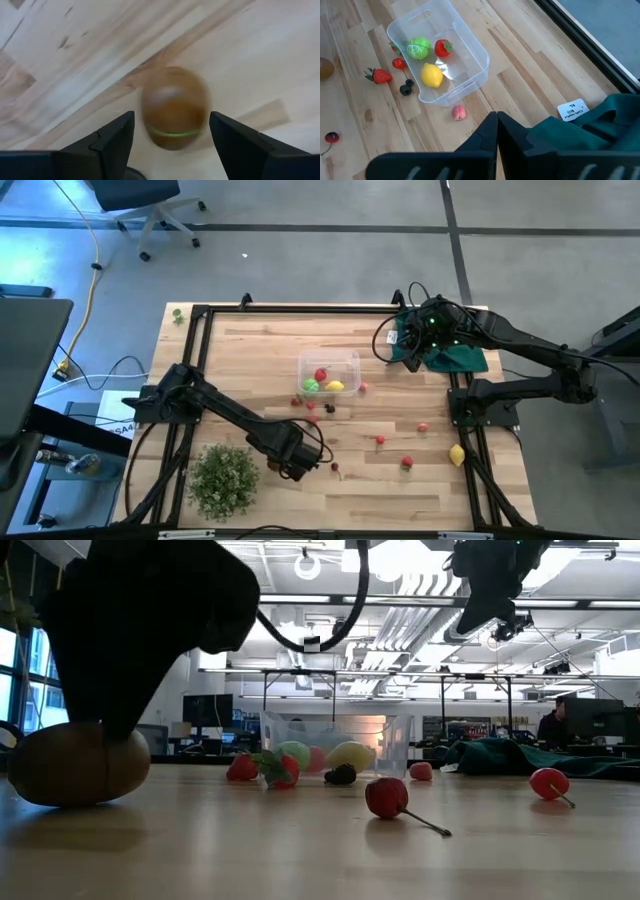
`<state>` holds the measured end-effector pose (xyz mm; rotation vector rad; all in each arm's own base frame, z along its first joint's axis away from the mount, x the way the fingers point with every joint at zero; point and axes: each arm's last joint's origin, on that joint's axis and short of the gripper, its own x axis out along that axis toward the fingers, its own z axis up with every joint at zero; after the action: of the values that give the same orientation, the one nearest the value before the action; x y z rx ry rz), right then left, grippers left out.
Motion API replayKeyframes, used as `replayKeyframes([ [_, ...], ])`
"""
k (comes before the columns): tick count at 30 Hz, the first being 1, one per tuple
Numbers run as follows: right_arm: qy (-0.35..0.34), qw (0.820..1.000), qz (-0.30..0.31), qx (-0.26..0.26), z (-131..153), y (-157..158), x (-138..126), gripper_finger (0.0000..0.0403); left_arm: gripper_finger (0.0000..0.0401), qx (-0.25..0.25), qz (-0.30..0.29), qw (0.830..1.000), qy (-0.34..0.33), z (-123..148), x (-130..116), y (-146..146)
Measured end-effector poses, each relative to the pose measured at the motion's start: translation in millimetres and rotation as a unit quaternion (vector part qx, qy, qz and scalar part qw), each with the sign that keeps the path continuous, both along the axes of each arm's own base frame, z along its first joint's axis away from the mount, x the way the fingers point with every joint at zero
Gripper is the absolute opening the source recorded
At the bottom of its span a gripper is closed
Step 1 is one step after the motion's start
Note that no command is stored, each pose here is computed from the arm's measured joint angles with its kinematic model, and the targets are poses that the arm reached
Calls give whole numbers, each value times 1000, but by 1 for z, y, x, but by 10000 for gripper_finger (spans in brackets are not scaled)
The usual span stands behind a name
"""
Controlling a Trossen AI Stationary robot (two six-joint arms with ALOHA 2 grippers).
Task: Pick and placing Produce into tupperware
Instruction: Put the brown kiwi into the transparent bin
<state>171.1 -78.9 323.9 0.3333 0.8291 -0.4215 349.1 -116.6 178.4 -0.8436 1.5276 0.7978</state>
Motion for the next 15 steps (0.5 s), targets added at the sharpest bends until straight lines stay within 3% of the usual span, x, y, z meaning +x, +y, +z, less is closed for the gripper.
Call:
replayKeyframes([
  [15, 0, 1000, 0, 0, 0, 0, 0, 0, 248, 4, -10, 1000, 11, 1, -2, 1],
])
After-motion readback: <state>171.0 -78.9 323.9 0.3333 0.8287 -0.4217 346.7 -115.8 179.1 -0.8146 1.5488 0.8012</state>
